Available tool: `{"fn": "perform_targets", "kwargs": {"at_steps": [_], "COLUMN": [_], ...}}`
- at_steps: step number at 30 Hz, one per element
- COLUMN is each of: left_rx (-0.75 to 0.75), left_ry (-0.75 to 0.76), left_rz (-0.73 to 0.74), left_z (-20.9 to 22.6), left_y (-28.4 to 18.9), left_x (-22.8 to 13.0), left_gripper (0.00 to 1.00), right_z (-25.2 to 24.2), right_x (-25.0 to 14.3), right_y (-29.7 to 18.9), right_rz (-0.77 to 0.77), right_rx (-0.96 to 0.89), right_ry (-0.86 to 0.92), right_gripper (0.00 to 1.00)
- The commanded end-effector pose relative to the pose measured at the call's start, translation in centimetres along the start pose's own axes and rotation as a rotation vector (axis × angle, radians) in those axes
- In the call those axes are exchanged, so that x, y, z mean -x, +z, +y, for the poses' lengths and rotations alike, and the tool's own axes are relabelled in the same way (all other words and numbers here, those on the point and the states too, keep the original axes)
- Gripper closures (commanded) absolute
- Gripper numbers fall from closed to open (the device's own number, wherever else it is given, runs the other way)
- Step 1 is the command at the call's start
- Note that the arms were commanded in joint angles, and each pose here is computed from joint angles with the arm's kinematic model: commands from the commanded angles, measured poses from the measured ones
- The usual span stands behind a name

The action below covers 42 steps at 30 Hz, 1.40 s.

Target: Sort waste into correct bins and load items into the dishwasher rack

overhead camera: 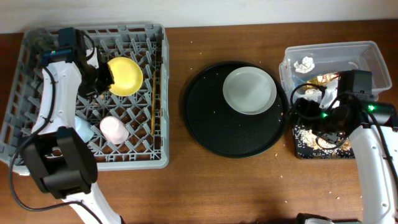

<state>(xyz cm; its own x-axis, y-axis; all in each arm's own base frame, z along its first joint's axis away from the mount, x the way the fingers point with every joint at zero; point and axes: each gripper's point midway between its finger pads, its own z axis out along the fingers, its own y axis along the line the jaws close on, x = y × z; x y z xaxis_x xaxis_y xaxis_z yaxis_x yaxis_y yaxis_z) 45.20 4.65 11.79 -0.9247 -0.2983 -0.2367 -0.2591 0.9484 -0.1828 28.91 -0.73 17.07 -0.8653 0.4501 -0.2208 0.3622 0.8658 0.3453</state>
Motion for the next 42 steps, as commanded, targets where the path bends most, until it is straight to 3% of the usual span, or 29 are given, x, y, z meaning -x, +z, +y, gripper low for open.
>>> {"fn": "perform_targets", "kwargs": {"at_steps": [1,3,4,6,10,12,14,20,28,32,39,42], "left_rx": [0.153,0.440,0.576,0.729,0.950,0.958,0.900,0.947,0.880,1.016,0.987,0.834], "left_ry": [-0.041,-0.155,-0.194,-0.183,-0.112,-0.109,-0.197,-0.172,-0.157,-0.112,-0.161,-0.184], "left_rz": [0.022,-0.118,-0.257,-0.366,-0.385,-0.343,-0.309,-0.276,-0.079,-0.181,-0.320,-0.143], "left_z": [2.5,6.4,7.2,6.7,5.0,4.2,3.7,4.0,3.4,4.8,4.2,2.7], "left_y": [-2.0,-9.3,-14.4,-18.0,-15.3,-12.1,-9.3,-5.8,-4.2,-6.3,-6.0,-3.5], "left_x": [-1.0,-0.6,-0.7,-1.0,-2.0,-2.6,-3.2,-2.7,-6.1,-4.4,-1.9,-4.7], "left_gripper": [1.00,1.00,1.00,1.00,1.00,1.00,1.00,1.00,1.00,1.00,1.00,0.99], "right_z": [-0.2,-0.2,-0.2,-0.2,-0.2,-0.2,-0.2,-0.2,-0.2,-0.2,-0.2,-0.2], "right_x": [0.1,0.1,0.1,0.1,0.1,0.1,0.1,0.1,0.1,0.1,0.1,0.1], "right_y": [-0.2,-0.2,-0.2,-0.2,-0.2,-0.2,-0.2,-0.2,-0.2,-0.2,-0.2,-0.2], "right_rz": [-0.009,-0.008,-0.008,-0.008,-0.008,-0.008,-0.008,-0.008,-0.008,-0.008,-0.008,-0.008], "right_rx": [-0.008,-0.008,-0.008,-0.008,-0.008,-0.008,-0.008,-0.008,-0.008,-0.008,-0.008,-0.008], "right_ry": [0.003,0.004,0.004,0.004,0.004,0.004,0.004,0.004,0.004,0.004,0.004,0.004], "right_gripper": [0.06,0.06,0.06,0.06,0.06,0.06,0.05,0.05,0.05,0.05,0.05,0.05]}}
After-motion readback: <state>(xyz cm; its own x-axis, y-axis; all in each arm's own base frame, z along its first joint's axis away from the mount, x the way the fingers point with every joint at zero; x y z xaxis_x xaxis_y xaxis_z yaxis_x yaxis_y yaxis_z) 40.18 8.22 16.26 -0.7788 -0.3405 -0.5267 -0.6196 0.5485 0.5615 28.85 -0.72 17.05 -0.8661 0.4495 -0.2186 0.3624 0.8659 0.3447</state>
